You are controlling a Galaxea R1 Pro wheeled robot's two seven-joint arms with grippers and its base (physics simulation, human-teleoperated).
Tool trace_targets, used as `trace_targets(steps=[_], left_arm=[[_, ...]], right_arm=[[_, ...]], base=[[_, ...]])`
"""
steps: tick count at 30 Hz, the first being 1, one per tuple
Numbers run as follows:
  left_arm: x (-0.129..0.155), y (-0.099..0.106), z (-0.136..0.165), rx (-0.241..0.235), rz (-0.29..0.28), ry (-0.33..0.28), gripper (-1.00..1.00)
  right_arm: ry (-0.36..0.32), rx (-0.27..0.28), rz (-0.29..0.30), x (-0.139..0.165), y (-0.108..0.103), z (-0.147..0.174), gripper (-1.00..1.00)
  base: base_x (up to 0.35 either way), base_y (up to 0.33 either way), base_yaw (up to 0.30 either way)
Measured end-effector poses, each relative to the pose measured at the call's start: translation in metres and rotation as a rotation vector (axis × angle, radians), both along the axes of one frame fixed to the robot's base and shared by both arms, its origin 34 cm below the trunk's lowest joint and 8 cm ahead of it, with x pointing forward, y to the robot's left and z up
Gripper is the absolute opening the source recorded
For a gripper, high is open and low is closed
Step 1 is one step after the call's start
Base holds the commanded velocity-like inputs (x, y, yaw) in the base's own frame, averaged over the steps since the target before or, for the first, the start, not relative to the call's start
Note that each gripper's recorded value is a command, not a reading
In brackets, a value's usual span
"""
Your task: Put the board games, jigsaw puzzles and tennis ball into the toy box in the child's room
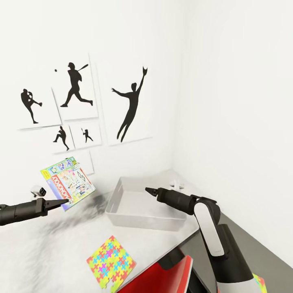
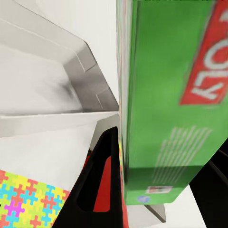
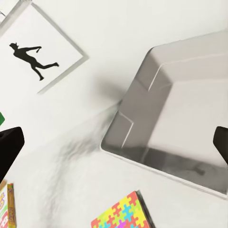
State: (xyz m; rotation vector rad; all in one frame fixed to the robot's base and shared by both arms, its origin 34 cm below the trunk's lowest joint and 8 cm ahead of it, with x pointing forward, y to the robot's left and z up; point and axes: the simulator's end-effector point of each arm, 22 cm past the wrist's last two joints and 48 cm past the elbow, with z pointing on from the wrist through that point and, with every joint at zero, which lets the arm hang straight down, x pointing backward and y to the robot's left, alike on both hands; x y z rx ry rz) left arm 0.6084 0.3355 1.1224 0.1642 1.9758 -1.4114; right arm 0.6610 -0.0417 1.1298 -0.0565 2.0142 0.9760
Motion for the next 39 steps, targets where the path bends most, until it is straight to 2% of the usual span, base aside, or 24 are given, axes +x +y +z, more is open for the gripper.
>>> trace_targets(steps=[5,10,16,33,36,39], left_arm=[[0.000,0.000,0.000,0.000,-0.001,0.001,-1.00],[0.000,0.000,0.000,0.000,-0.001,0.001,-1.00],[0.000,0.000,0.000,0.000,0.000,0.001,-1.00],[0.000,-0.001,-0.001,-0.001,-0.001,0.004,-1.00],[0.003,-0.018,-0.003,-0.032,-0.020,0.008,-1.00],[0.014,-0.043,-0.013,-0.036,-0.015,0.032,-1.00]], right_arm=[[0.000,0.000,0.000,0.000,0.000,0.000,1.00],[-0.011,-0.011,0.028,-0.005,0.014,-0.001,1.00],[-0.039,-0.013,0.033,-0.005,0.022,0.003,1.00],[-0.041,-0.012,0.023,-0.003,0.014,0.004,1.00],[-0.054,0.016,0.021,-0.002,0.010,0.009,1.00],[-0.104,0.106,0.033,0.000,0.003,0.029,1.00]], base=[[0.116,0.000,0.000],[0.010,0.000,0.000],[0.001,0.000,0.000],[0.000,0.000,0.000],[0.000,0.000,0.000],[0.000,0.000,0.000]])
